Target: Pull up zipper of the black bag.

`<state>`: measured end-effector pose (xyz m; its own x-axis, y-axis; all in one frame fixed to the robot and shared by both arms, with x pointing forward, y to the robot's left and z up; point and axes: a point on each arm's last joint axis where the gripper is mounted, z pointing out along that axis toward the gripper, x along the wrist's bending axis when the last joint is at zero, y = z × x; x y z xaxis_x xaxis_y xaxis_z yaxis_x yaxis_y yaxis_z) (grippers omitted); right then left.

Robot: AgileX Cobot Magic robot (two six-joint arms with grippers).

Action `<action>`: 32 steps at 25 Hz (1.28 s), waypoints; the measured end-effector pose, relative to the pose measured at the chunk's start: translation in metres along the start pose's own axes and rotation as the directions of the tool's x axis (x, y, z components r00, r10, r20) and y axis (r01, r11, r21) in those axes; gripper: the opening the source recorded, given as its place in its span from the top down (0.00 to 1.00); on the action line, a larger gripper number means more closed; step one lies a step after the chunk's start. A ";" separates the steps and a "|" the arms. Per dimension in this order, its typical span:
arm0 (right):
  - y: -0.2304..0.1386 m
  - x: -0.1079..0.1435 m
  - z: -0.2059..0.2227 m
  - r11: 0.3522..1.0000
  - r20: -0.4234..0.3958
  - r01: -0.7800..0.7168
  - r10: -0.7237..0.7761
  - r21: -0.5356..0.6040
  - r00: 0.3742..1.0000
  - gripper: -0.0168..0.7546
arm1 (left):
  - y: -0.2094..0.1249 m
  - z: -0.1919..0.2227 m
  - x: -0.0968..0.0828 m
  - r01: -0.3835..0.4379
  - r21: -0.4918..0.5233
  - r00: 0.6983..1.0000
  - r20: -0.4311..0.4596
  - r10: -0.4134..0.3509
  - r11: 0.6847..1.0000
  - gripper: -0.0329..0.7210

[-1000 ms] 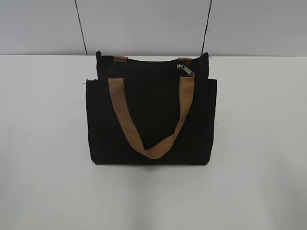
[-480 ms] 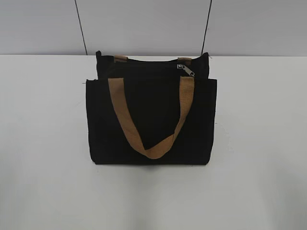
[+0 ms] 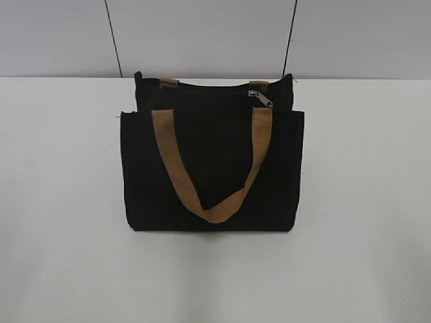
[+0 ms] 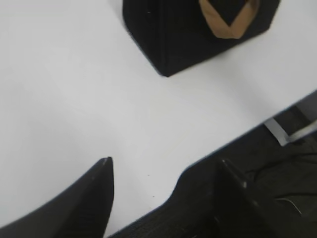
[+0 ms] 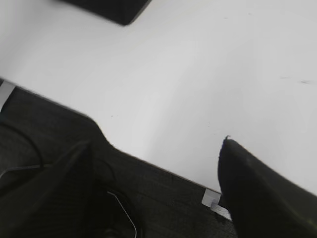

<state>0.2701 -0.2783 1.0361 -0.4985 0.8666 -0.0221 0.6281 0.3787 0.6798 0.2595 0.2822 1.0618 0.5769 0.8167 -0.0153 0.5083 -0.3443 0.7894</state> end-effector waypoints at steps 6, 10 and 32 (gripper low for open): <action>-0.007 -0.001 -0.012 0.966 0.171 -0.217 0.240 -0.140 0.956 0.21 | -0.005 -0.008 0.004 0.137 -0.077 0.969 -0.198 -0.149 0.988 0.34; -0.014 0.004 -0.021 0.934 0.253 -0.255 0.317 -0.250 0.914 0.21 | -0.010 -0.016 0.002 0.195 -0.156 0.919 -0.315 -0.236 0.968 0.37; -0.021 0.011 -0.027 0.917 0.264 -0.229 0.322 -0.328 0.909 0.21 | -0.020 -0.027 -0.007 0.197 -0.272 0.864 -0.406 -0.298 0.942 0.39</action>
<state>0.2352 -0.2854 1.0418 -0.0936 0.9956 0.0052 0.4940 0.0419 0.8685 0.2280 0.2957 1.0629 0.0873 0.9962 0.0010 0.4186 -0.0376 0.9074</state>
